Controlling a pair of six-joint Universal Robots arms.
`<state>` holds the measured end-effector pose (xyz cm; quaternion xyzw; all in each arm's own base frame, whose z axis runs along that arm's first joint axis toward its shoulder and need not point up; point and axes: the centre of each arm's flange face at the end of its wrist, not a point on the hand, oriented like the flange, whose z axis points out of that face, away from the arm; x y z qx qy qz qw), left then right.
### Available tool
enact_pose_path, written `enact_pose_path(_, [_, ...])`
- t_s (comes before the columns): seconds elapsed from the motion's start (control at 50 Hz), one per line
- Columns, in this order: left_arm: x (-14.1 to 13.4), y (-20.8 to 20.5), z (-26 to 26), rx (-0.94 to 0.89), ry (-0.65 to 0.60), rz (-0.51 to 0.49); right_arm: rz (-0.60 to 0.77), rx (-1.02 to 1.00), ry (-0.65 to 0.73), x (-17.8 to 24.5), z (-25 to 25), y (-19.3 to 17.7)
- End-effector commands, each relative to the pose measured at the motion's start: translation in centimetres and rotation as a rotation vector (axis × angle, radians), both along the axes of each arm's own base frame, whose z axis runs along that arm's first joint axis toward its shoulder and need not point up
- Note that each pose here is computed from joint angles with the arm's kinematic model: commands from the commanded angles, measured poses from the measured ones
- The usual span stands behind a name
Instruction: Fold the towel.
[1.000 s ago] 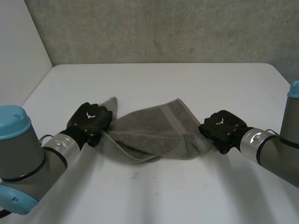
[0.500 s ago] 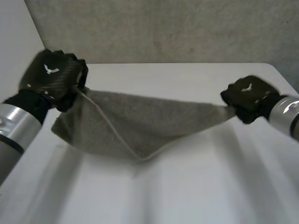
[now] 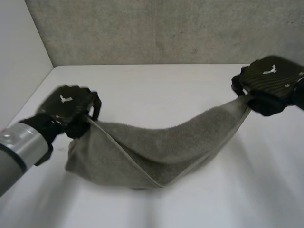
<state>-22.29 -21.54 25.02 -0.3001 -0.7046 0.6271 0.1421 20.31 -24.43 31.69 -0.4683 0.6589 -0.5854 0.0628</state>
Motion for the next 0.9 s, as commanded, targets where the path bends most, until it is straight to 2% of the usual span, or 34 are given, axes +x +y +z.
enact_pose_path(0.02, [-1.1,-2.9,-4.3,0.136,-0.037,-0.017,0.023,0.132,0.049,0.9,-4.2,-2.4])
enact_pose_path(0.12, [-2.6,-7.5,-4.9,0.108,-0.033,-0.018,0.024,0.152,0.140,3.5,-7.1,-4.4])
enact_pose_path(0.18, [-3.1,-8.7,-4.0,0.065,-0.024,-0.017,0.013,0.123,0.152,4.3,-7.0,-5.0])
enact_pose_path(0.22, [-4.0,-10.7,-0.8,-0.049,0.015,0.004,-0.021,-0.011,0.117,5.7,-5.0,-6.8])
enact_pose_path(0.24, [-4.0,-10.7,-0.8,-0.050,0.016,0.004,-0.021,-0.012,0.117,5.7,-5.0,-6.8])
enact_pose_path(0.28, [-4.7,-11.9,3.6,-0.192,0.078,0.043,-0.088,-0.183,-0.047,6.4,-1.1,-8.9])
enact_pose_path(0.3, [-4.7,-11.9,3.6,-0.193,0.079,0.044,-0.088,-0.184,-0.048,6.4,-1.1,-8.9])
enact_pose_path(0.32, [-5.0,-12.0,5.9,-0.268,0.129,0.064,-0.126,-0.252,-0.155,6.2,1.1,-9.8])
enact_pose_path(0.34, [-5.0,-12.0,5.9,-0.268,0.129,0.064,-0.126,-0.253,-0.156,6.2,1.1,-9.8])
enact_pose_path(0.38, [-4.8,-11.5,9.9,-0.379,0.253,0.102,-0.156,-0.357,-0.346,5.6,5.6,-9.3])
enact_pose_path(0.46, [-4.3,-11.4,11.3,-0.400,0.341,0.113,-0.153,-0.351,-0.416,5.3,6.8,-8.4])
enact_pose_path(0.56, [-4.5,-10.9,8.0,-0.275,0.328,0.110,-0.141,-0.242,-0.325,5.6,3.5,-7.3])
enact_pose_path(0.6, [-4.4,-10.6,4.2,-0.177,0.272,0.119,-0.136,-0.178,-0.199,5.5,0.4,-6.6])
enact_pose_path(0.62, [-4.4,-10.6,4.2,-0.176,0.272,0.119,-0.136,-0.178,-0.199,5.5,0.4,-6.6])
enact_pose_path(0.66, [-4.4,-10.4,2.3,-0.129,0.239,0.124,-0.110,-0.130,-0.064,5.5,-2.8,-5.8])
enact_pose_path(0.7, [-4.2,-9.8,-1.3,-0.050,0.168,0.131,-0.098,-0.105,-0.008,5.5,-4.5,-5.6])
enact_pose_path(0.72, [-4.2,-9.8,-1.3,-0.050,0.167,0.131,-0.097,-0.105,-0.008,5.5,-4.5,-5.6])
enact_pose_path(0.76, [-3.8,-9.1,-4.3,0.007,0.088,0.133,-0.079,-0.046,0.075,5.4,-7.6,-5.1])
enact_pose_path(0.9, [-3.0,-7.5,-8.0,0.071,-0.048,0.120,-0.072,0.053,0.125,4.8,-11.0,-4.4])
